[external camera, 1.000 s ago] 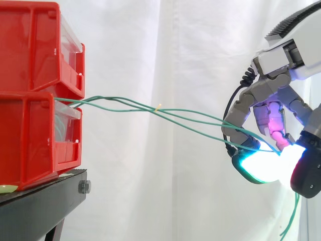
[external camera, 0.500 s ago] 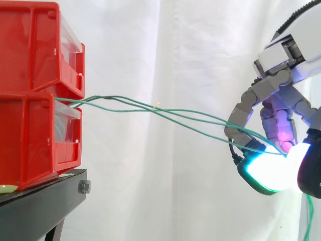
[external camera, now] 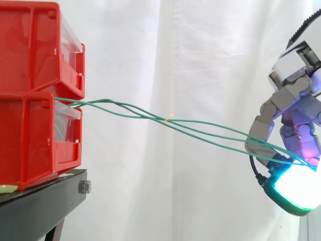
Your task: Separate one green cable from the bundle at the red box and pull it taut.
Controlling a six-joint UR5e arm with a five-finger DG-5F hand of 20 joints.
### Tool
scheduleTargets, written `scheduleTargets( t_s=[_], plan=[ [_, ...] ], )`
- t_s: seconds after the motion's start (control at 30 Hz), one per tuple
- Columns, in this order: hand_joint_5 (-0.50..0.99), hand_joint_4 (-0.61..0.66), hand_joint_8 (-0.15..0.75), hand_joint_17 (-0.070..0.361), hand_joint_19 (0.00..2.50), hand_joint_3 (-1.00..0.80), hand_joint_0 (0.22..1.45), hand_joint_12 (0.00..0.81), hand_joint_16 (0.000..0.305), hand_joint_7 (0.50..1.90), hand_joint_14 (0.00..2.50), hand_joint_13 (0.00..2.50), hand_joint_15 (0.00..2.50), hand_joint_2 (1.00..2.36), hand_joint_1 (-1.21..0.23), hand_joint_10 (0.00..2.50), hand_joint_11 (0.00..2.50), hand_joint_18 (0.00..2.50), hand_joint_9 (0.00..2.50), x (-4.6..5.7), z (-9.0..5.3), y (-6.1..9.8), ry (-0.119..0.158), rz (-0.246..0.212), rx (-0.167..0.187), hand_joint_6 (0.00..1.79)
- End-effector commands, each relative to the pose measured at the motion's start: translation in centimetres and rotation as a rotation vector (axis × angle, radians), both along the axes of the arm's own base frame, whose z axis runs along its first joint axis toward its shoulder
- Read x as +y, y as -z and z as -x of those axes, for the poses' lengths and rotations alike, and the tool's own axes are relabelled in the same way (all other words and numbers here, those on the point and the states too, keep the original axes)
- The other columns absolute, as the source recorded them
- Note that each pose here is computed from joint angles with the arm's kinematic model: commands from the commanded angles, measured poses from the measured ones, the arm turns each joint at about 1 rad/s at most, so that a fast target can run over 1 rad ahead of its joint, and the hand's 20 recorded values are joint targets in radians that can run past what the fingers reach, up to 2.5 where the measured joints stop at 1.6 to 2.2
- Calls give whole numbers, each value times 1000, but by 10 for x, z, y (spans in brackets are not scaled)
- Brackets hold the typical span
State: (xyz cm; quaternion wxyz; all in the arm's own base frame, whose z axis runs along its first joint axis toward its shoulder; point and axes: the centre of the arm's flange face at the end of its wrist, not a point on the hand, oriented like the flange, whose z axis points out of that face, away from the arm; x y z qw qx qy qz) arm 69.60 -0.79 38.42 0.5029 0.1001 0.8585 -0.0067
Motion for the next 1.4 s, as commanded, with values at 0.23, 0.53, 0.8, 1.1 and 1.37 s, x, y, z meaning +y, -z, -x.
scheduleTargets(
  t_s=[0.23, 0.53, 0.8, 1.1, 1.37],
  plan=[
    [124, 78, 214, 100, 609, -318, 710, 409, 44, 1316, 17, 1171, 529, 1012, -712, 9, 249, 814, 1811, -3, 2, 1, 8, -113, 13, 504],
    [124, 78, 217, 100, 609, -321, 711, 407, 44, 1316, 15, 1169, 530, 1012, -712, 9, 254, 813, 1808, -3, 1, 2, -13, -195, 15, 504],
    [124, 75, 220, 100, 608, -316, 711, 408, 44, 1316, 17, 1170, 526, 1013, -712, 9, 249, 816, 1811, -13, -4, 1, 22, -332, -32, 504],
    [124, 72, 215, 99, 610, -316, 711, 408, 44, 1319, 15, 1167, 533, 1012, -711, 8, 250, 817, 1815, -23, -19, 1, 22, -370, -128, 504],
    [124, 78, 214, 99, 607, -323, 713, 410, 44, 1318, 15, 1170, 534, 1012, -710, 9, 249, 818, 1809, -34, -26, 9, -13, -374, -145, 504]
  ],
)
